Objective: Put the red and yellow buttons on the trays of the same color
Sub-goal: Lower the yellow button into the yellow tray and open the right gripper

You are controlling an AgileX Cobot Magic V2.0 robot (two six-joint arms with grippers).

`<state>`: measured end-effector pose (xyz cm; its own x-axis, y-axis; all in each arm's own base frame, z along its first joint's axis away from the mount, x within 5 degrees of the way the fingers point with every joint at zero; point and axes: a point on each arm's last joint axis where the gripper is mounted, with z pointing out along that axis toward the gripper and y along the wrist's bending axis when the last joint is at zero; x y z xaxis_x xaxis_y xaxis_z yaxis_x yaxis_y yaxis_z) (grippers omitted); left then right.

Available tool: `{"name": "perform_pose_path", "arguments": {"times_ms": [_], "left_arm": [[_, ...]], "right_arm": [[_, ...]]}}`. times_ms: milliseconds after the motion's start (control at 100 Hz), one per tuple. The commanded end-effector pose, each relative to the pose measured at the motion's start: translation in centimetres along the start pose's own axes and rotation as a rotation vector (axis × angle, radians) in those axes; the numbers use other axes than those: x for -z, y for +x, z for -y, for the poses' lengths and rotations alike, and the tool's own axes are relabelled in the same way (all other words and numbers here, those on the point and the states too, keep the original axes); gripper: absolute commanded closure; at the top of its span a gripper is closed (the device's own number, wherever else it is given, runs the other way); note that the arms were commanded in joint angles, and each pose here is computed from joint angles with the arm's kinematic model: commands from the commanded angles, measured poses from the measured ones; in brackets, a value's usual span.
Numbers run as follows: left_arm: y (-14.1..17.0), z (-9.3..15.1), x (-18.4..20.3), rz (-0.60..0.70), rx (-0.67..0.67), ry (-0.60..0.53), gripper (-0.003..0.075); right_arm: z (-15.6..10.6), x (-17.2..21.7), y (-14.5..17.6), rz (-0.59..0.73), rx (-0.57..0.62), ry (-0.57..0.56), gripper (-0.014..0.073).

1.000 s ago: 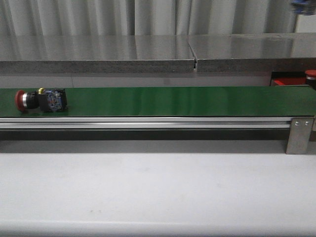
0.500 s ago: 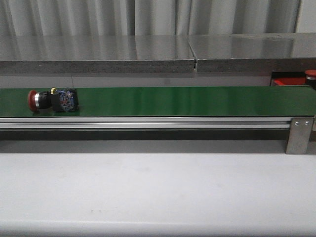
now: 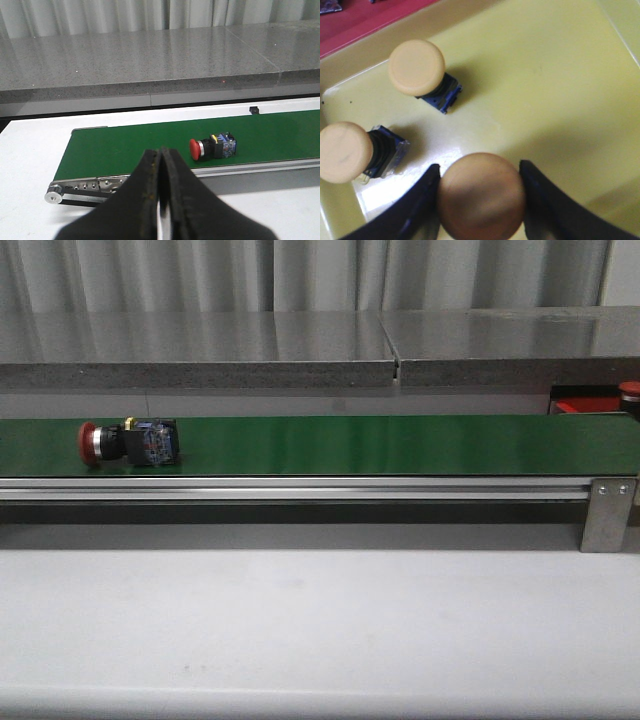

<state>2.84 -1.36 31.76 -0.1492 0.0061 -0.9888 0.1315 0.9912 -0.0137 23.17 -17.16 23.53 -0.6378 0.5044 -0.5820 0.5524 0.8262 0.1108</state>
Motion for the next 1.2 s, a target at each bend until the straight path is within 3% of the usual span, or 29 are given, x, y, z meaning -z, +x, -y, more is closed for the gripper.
{"name": "perform_pose_path", "arguments": {"times_ms": [0,390,690,760,910,980,1190], "left_arm": [[-1.3,0.0,0.2,0.083,0.012,0.001,0.0741],[-1.3,0.0,0.2,0.083,0.012,0.001,0.0741],[-1.3,0.0,0.2,0.083,0.012,0.001,0.0741],[-1.3,0.0,0.2,0.083,0.012,0.001,0.0741],[-1.3,0.0,0.2,0.083,0.012,0.001,0.0741],[-1.3,0.0,0.2,0.083,0.012,0.001,0.0741],[-1.3,0.0,0.2,0.083,0.012,0.001,0.0741]], "right_arm": [[0.2,0.5,-1.4,0.11,-0.023,0.019,0.0463],[-1.8,-2.6,-1.0,0.065,0.052,-0.014,0.0463],[-1.7,-3.6,-0.6,0.027,0.049,-0.016,0.0449],[-1.7,-3.6,-0.6,0.026,0.049,-0.016,0.0382],[-1.7,-3.6,-0.6,0.026,0.049,-0.016,0.0103],[-1.7,-3.5,-0.7,0.027,0.05,-0.016,0.0019],[-1.9,-2.4,-1.5,0.054,0.057,-0.024,-0.0002]]}}
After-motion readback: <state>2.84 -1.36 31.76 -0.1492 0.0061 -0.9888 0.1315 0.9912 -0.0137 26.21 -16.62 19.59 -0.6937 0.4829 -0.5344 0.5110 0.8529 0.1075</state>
